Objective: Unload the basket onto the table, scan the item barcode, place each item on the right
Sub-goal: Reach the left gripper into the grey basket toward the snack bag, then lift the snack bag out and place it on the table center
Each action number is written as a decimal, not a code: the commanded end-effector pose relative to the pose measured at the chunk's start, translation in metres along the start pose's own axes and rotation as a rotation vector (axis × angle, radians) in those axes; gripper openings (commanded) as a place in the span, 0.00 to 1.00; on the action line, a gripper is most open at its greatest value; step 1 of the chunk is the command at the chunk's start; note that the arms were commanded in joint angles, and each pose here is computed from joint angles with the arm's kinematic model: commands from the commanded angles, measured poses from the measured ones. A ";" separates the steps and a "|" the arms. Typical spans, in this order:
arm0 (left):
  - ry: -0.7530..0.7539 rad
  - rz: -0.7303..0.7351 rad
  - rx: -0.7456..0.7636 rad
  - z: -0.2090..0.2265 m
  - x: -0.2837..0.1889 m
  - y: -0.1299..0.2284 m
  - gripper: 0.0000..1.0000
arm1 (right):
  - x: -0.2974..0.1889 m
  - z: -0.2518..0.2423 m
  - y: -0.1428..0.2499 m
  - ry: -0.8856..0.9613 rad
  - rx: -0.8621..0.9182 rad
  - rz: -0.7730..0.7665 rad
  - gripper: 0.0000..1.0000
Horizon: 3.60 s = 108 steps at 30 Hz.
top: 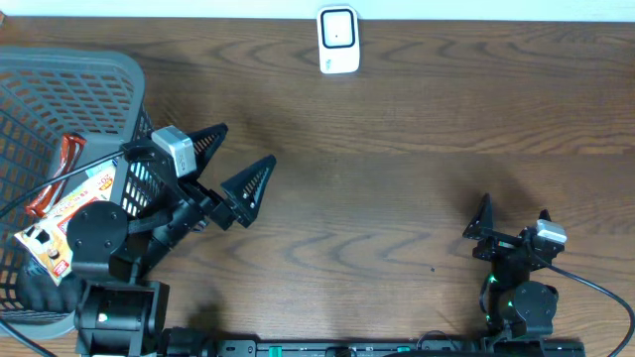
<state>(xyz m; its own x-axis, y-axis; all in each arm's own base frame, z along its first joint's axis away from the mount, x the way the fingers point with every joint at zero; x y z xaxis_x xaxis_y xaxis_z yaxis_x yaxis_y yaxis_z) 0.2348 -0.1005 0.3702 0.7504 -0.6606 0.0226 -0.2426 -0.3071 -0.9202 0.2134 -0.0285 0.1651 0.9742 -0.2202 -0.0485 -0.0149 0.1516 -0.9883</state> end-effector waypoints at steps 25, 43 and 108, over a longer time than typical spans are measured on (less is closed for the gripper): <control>-1.242 -0.067 -1.183 0.257 -0.161 0.024 0.98 | 0.000 0.002 0.001 -0.009 -0.016 0.004 0.99; -1.759 0.078 -1.700 0.289 -0.202 0.138 0.98 | 0.000 0.002 0.001 -0.009 -0.016 0.004 0.99; -0.499 0.172 -0.666 0.045 0.011 -0.031 0.07 | 0.000 0.002 0.001 -0.009 -0.016 0.004 0.99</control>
<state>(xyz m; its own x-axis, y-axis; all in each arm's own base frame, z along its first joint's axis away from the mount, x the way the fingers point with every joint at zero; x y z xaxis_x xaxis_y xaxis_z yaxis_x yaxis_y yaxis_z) 0.2623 -0.0374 0.4005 0.8711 -0.3523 -0.3421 -0.4750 -0.7813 -0.4050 0.2134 -0.0285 0.1650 0.9743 -0.2199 -0.0489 -0.0153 0.1516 -0.9883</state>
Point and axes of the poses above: each gripper's point midway between its finger pads, its own x axis out along the fingers, its own z axis along the line the jaws close on, y = z × x, the point moved 3 cm from there along -x, back along the fingers, and after that the axes turned 2 degrees about -x, right-handed, at the moved point
